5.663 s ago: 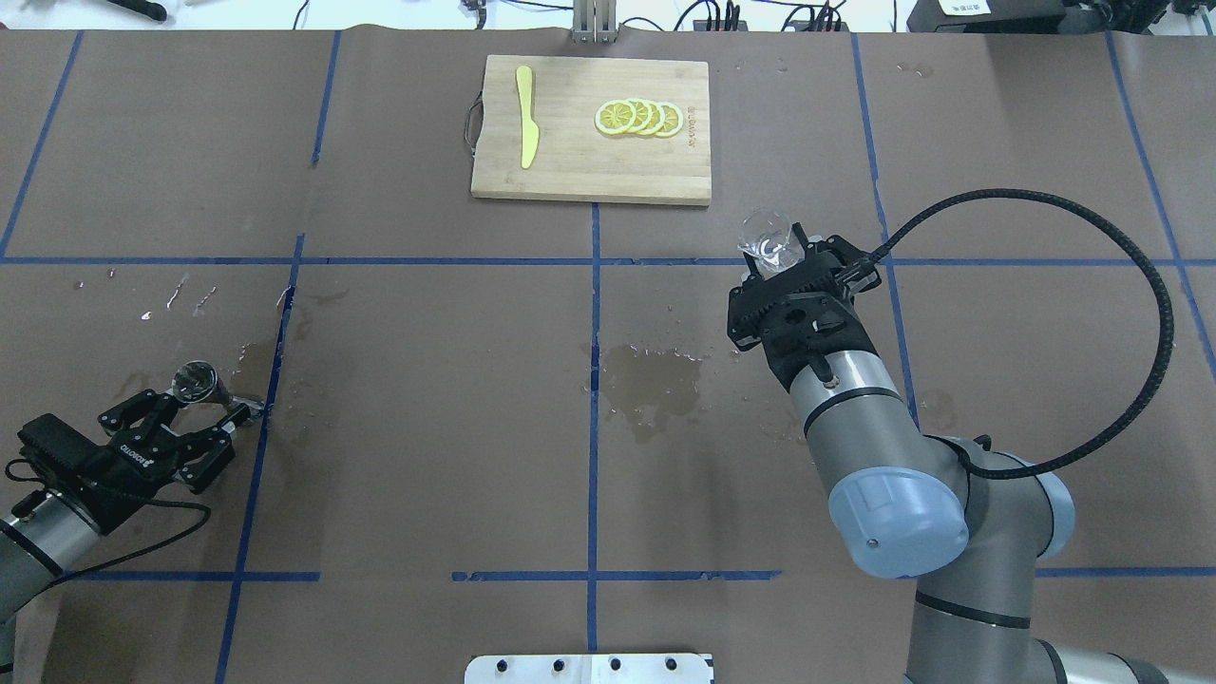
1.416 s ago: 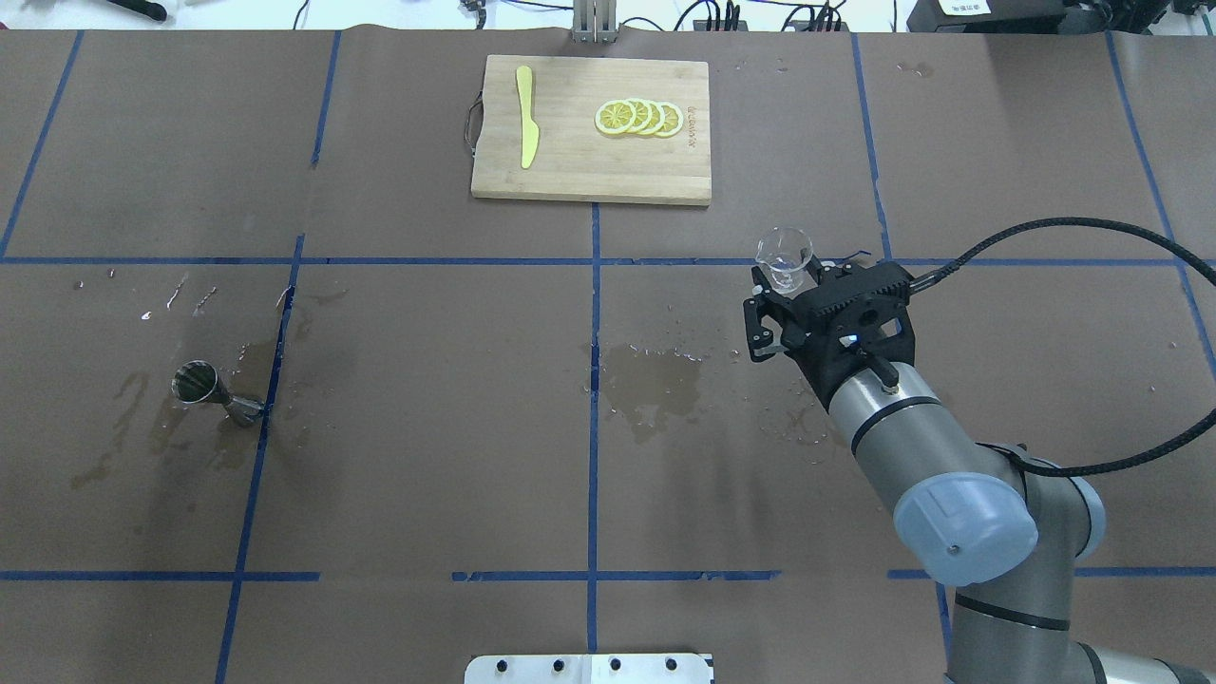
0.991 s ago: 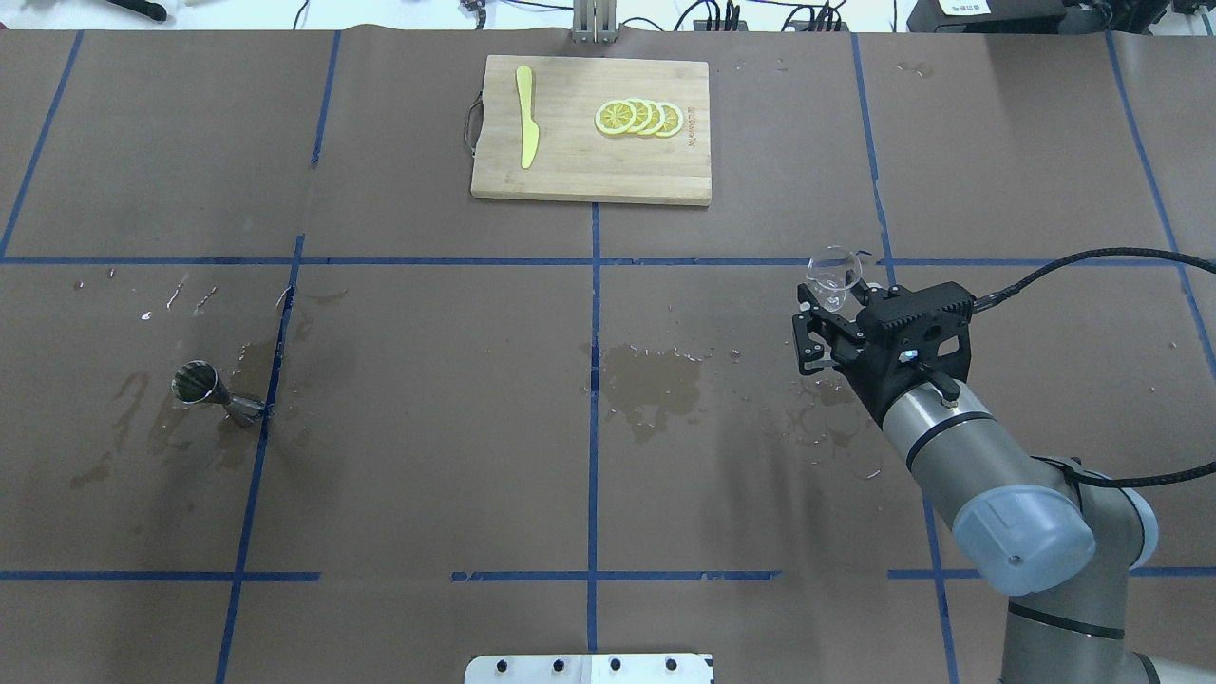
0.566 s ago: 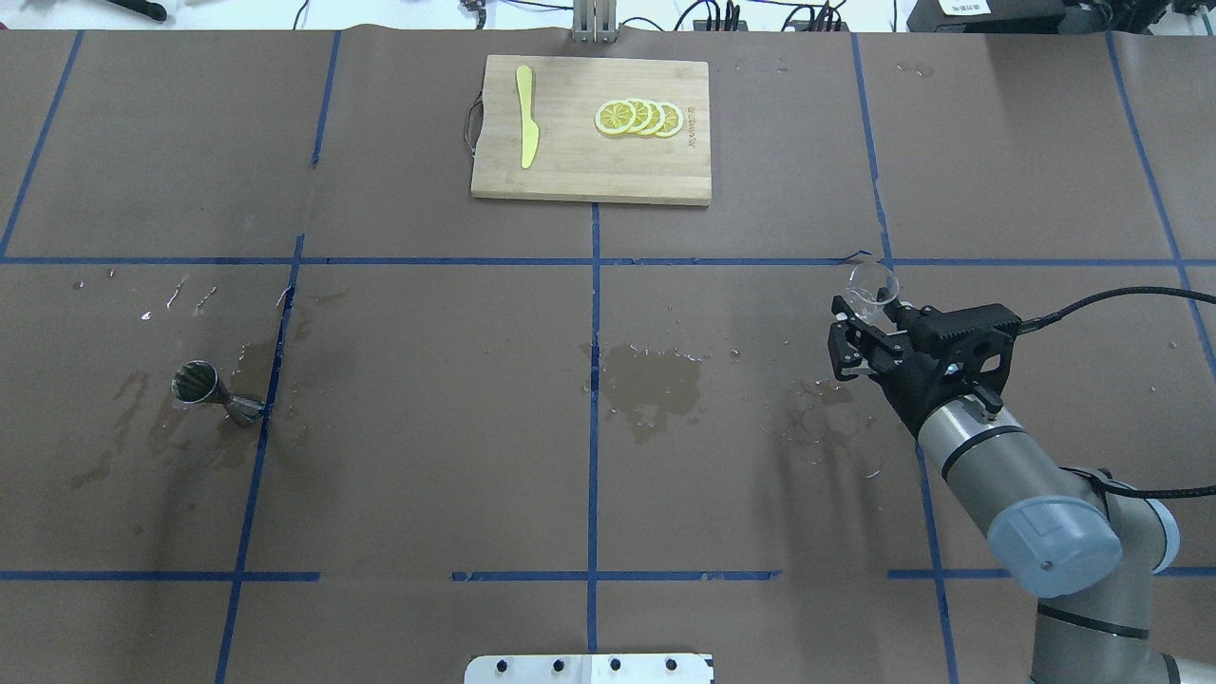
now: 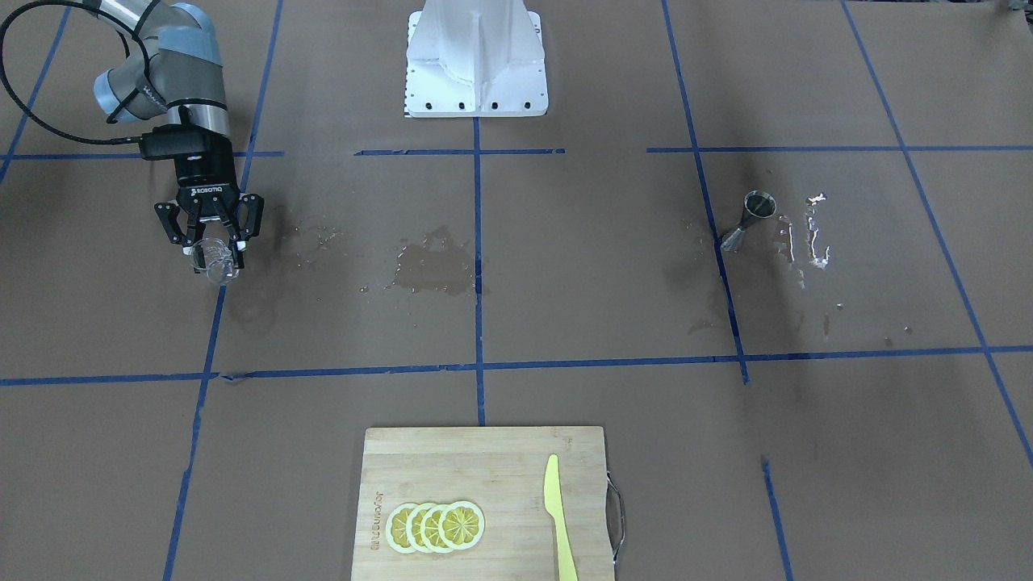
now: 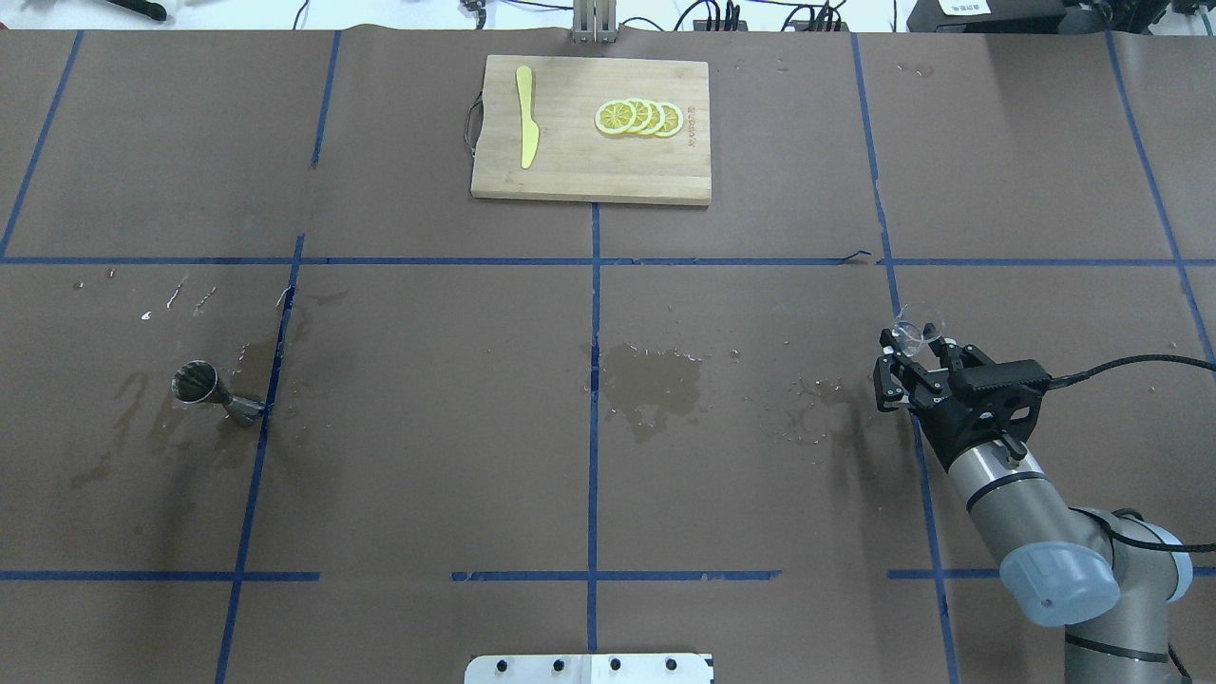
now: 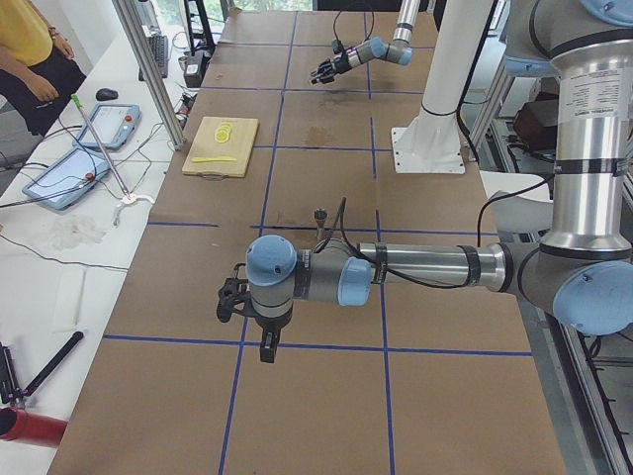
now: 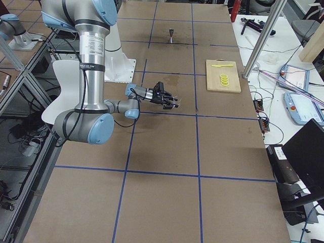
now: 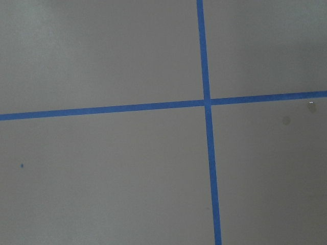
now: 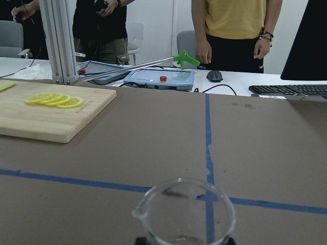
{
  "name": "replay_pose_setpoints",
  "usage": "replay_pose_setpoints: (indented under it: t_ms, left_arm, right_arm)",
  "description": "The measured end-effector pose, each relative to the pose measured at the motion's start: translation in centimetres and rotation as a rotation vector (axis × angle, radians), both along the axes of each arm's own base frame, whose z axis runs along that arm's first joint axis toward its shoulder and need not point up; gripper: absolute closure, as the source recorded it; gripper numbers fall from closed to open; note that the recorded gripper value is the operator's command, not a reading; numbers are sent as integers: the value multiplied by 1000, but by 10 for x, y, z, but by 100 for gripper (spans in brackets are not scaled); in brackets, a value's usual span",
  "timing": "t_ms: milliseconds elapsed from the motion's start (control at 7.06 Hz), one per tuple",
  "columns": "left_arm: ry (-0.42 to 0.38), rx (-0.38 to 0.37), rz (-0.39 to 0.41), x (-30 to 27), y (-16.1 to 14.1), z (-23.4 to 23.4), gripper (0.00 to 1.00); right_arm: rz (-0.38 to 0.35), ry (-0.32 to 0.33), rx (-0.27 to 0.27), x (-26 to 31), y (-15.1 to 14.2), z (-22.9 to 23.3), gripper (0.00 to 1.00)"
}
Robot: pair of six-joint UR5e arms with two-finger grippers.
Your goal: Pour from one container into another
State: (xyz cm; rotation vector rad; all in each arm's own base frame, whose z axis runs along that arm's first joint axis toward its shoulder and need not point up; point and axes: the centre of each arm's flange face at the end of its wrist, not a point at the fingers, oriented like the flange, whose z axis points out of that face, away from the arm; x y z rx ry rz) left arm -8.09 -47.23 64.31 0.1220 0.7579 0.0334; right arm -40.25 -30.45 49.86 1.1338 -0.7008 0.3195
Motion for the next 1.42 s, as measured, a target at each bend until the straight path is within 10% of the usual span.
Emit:
replay_pose_setpoints:
  t_ms: [1133,1416]
  left_arm:
    - [0,1,1,1,-2,-2,0]
    - [0,8,1,1,-6,-5,0]
  right_arm:
    - [9,-3,-35,1,25,44,100]
    - [19,-5,-37,-1,26,50,76]
